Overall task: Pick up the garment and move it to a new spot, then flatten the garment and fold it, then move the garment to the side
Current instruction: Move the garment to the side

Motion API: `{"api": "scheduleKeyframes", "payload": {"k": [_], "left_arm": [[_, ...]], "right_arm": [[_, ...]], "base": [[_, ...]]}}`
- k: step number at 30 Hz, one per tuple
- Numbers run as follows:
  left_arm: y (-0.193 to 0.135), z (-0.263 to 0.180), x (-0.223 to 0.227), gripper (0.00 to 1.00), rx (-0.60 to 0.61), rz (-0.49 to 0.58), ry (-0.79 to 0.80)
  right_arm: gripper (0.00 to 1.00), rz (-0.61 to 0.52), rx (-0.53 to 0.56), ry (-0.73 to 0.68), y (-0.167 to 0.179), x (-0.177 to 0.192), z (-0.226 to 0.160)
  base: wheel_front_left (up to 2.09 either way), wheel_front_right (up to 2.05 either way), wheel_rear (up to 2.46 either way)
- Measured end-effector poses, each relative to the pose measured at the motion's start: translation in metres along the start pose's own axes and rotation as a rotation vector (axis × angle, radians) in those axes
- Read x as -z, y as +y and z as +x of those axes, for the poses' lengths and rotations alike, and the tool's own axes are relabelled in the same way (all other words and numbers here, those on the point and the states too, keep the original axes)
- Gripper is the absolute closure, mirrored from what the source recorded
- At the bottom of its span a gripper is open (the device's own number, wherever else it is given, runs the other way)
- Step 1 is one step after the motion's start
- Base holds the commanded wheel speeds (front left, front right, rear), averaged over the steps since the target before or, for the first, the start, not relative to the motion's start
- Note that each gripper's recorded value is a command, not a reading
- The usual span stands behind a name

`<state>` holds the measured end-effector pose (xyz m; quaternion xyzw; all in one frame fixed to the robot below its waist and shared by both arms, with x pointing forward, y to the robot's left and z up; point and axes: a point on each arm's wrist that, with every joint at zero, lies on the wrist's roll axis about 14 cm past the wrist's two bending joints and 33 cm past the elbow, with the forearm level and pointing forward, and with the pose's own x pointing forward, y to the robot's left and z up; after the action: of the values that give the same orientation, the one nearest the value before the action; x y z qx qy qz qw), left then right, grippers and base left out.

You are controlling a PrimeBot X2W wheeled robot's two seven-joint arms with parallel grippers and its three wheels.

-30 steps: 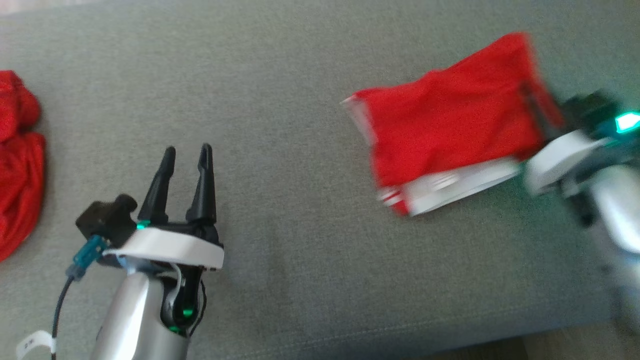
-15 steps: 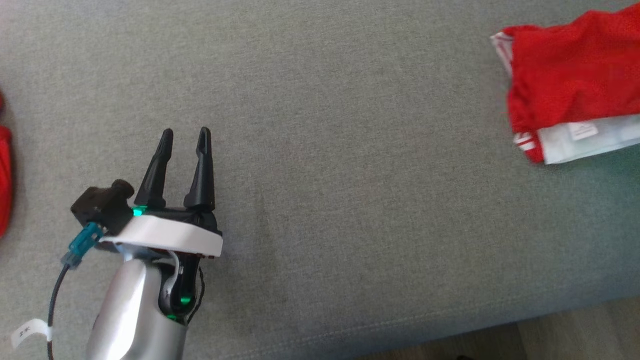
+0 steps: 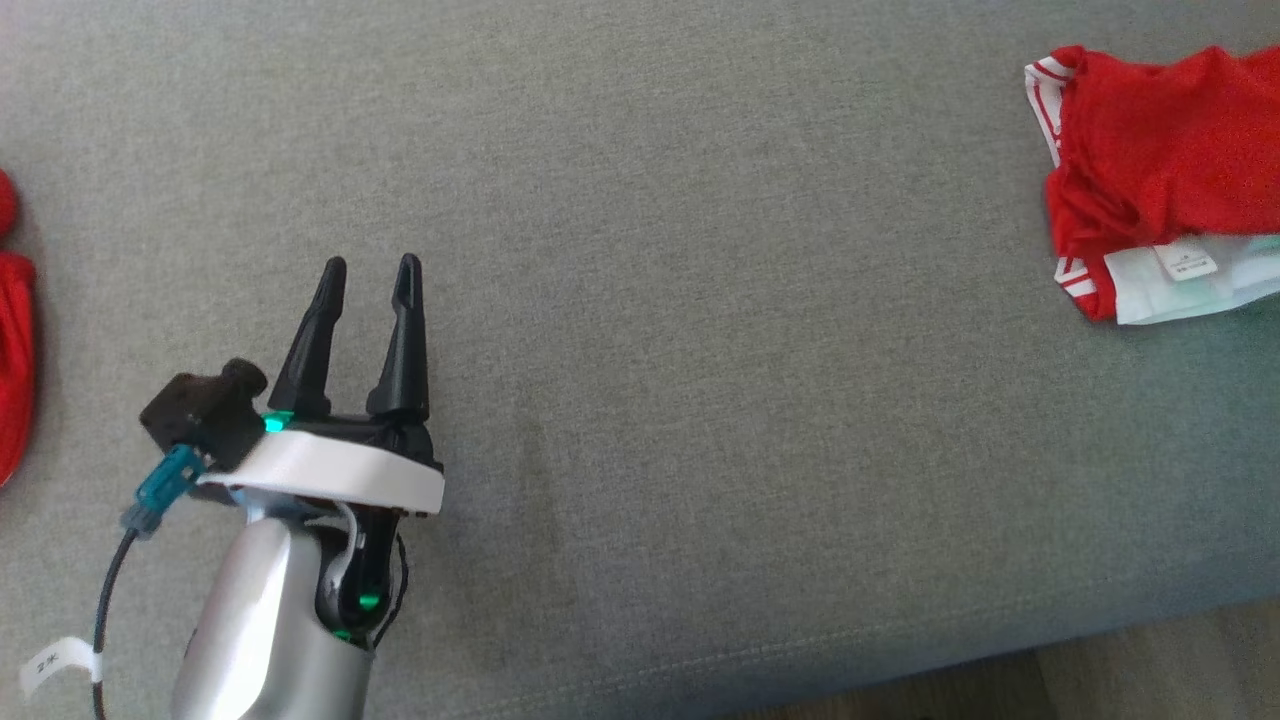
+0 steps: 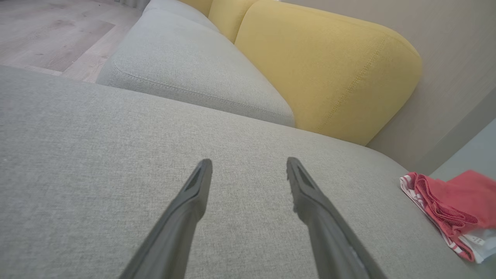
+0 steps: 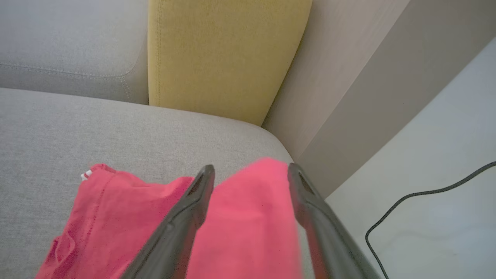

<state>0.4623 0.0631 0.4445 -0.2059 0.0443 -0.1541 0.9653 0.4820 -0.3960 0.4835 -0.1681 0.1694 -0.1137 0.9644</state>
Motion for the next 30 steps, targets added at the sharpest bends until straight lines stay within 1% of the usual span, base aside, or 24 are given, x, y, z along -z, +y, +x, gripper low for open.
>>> {"api": "scheduleKeyframes", "payload": {"k": [3, 6, 10, 14, 17, 20, 25, 26, 28, 30], "left_arm": [[-0.002, -0.001, -0.001, 0.00, 0.004, 0.001, -0.001], [-0.004, -0.002, -0.006, 0.00, 0.006, -0.004, -0.011], [-0.006, -0.004, -0.016, 0.00, 0.009, -0.004, -0.035], [-0.009, -0.009, -0.029, 0.00, 0.008, -0.009, -0.067], [-0.008, -0.014, -0.041, 0.00, -0.007, -0.015, -0.098], [-0.003, -0.022, -0.051, 0.00, -0.034, -0.011, -0.122], [0.002, -0.042, -0.058, 0.00, -0.071, -0.010, -0.139], [0.002, -0.042, -0.058, 0.00, -0.071, -0.010, -0.139], [0.005, -0.051, -0.059, 0.00, -0.088, -0.005, -0.142], [0.006, -0.061, -0.059, 0.00, -0.100, -0.002, -0.140]], "right_arm": [[0.00, 0.000, -0.011, -0.041, 0.004, -0.014, -0.001], [0.00, -0.011, -0.032, -0.105, 0.012, -0.035, -0.003], [0.00, 0.006, -0.089, -0.210, 0.039, -0.071, -0.009], [0.00, 0.073, -0.161, -0.341, 0.071, -0.114, -0.022], [0.00, 0.140, -0.215, -0.420, 0.096, -0.138, -0.039], [0.00, 0.211, -0.270, -0.451, 0.124, -0.138, -0.058], [0.00, 0.314, -0.336, -0.436, 0.164, -0.111, -0.089], [0.00, 0.314, -0.336, -0.436, 0.164, -0.111, -0.089], [0.00, 0.351, -0.350, -0.427, 0.176, -0.101, -0.101], [0.00, 0.362, -0.354, -0.425, 0.182, -0.092, -0.112]], "base": [[0.00, 0.00, 0.00], [0.00, 0.00, 0.00], [0.00, 0.00, 0.00], [0.00, 0.00, 0.00], [0.00, 0.00, 0.00], [0.00, 0.00, 0.00], [0.00, 0.00, 0.00], [0.00, 0.00, 0.00], [0.00, 0.00, 0.00], [0.00, 0.00, 0.00]]}}
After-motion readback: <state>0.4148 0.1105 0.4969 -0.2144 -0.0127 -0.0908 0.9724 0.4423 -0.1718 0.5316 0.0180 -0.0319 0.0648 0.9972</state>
